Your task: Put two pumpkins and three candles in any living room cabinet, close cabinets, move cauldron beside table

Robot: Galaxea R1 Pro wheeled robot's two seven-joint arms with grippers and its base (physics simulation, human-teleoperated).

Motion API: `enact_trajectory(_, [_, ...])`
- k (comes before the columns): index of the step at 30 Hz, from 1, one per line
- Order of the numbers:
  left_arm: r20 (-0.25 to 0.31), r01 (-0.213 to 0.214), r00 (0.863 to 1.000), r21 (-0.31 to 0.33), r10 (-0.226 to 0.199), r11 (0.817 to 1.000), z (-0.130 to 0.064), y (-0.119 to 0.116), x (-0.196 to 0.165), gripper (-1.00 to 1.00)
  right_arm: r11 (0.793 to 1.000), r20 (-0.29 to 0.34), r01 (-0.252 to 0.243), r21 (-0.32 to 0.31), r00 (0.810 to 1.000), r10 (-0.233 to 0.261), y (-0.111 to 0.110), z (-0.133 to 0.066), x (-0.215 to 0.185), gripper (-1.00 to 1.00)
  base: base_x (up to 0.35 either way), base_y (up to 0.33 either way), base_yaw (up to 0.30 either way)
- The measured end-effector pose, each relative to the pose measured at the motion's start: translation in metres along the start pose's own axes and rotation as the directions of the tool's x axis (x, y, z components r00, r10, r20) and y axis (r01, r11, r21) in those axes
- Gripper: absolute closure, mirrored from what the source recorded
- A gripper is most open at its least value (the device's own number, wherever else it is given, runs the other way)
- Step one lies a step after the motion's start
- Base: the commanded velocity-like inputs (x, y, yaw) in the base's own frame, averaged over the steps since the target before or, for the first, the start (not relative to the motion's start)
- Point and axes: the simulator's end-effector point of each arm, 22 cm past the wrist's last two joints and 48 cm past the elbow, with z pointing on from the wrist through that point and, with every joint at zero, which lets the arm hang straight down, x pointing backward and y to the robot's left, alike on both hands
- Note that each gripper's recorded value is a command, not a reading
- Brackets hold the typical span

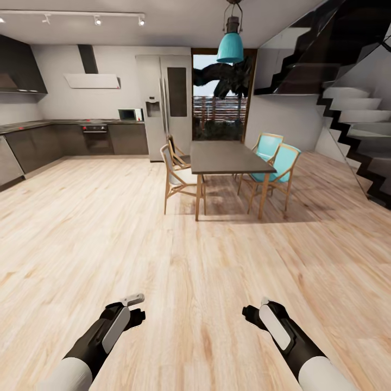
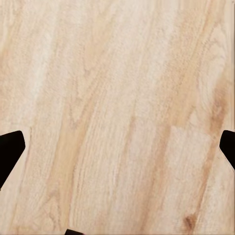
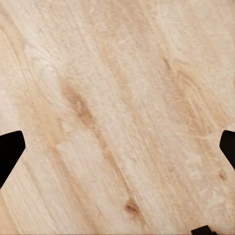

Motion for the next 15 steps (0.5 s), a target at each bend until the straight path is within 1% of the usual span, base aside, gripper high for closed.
enact_trajectory(15, [0.000,0.000,1.000,0.000,0.000,1.000,0.0000,0.0001,0.0000,-1.00,1.000,0.001,-0.001,0.000,1.000,0.001,-0.0002,-0.0001,-0.0003,-1.00,0.341,0.000,0.007])
